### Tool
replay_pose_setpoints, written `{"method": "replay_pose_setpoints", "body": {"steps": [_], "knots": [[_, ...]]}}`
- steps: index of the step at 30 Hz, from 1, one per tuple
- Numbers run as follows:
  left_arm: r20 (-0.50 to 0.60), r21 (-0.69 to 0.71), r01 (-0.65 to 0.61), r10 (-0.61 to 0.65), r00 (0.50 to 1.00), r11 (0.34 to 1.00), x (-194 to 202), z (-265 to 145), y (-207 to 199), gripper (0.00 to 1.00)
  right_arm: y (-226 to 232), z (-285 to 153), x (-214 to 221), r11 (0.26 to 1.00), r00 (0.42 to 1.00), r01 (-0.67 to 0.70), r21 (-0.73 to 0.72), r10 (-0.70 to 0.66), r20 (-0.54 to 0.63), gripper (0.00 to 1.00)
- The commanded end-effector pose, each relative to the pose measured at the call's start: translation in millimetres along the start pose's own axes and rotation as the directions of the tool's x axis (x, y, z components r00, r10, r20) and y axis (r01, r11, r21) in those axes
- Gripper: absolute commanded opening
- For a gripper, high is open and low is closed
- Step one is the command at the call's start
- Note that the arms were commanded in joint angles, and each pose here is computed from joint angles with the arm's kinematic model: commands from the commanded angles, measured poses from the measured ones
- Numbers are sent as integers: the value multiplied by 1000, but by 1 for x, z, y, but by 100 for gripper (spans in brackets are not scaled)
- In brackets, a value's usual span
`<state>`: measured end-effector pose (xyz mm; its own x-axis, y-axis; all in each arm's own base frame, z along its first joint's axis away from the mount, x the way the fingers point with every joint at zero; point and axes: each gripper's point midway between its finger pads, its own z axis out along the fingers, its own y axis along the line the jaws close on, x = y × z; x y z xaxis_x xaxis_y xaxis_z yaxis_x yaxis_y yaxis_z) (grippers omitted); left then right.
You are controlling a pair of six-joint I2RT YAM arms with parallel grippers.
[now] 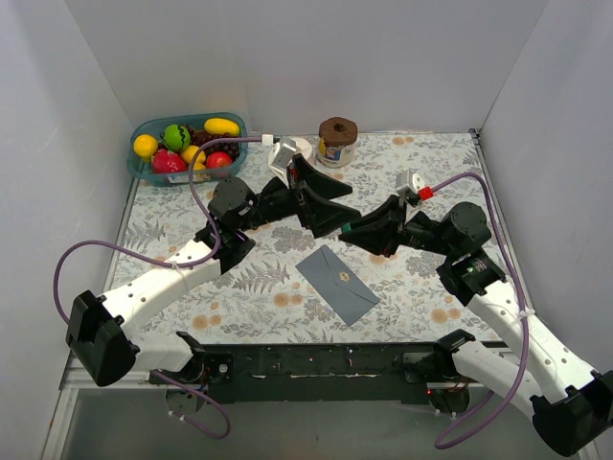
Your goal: Place the letter into the envelope and seal it
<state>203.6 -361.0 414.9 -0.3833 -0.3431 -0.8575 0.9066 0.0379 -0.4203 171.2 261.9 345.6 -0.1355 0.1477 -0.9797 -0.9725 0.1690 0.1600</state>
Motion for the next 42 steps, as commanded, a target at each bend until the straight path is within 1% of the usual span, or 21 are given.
{"method": "replay_pose_setpoints", "body": {"steps": [1, 16, 22, 26, 30, 34, 39, 40, 42], "knots": [[0, -8, 7, -7, 1000, 1000, 3, 0, 3, 89, 10, 1, -14, 998, 999, 41, -47, -39, 36, 1], [-6, 11, -8, 8, 1000, 1000, 3, -2, -2, 89, 9, 1, -12, 998, 998, 49, -46, -48, 31, 1], [-13, 23, 12, -12, 1000, 1000, 8, -3, -3, 88, 5, -4, -19, 997, 996, 75, 12, -75, 54, 1], [-29, 38, 25, -24, 999, 999, 12, -2, -3, 84, 3, -6, -24, 995, 994, 87, 43, -90, 69, 1], [-50, 56, 36, -33, 998, 998, 16, -1, -4, 81, -7, -8, -26, 991, 993, 81, 106, -89, 78, 1], [-59, 60, 47, -43, 997, 997, 19, -1, -3, 78, -9, -7, -26, 990, 993, 77, 115, -86, 78, 1], [-59, 62, 45, -41, 997, 997, 19, 1, -3, 67, -10, -6, -23, 991, 995, 70, 111, -78, 69, 1], [-56, 65, 43, -40, 998, 997, 18, 1, -4, 63, -11, -5, -23, 991, 995, 68, 111, -76, 67, 1], [-56, 69, 42, -38, 998, 997, 18, 1, -4, 59, -11, -4, -21, 992, 996, 65, 106, -71, 62, 1]]}}
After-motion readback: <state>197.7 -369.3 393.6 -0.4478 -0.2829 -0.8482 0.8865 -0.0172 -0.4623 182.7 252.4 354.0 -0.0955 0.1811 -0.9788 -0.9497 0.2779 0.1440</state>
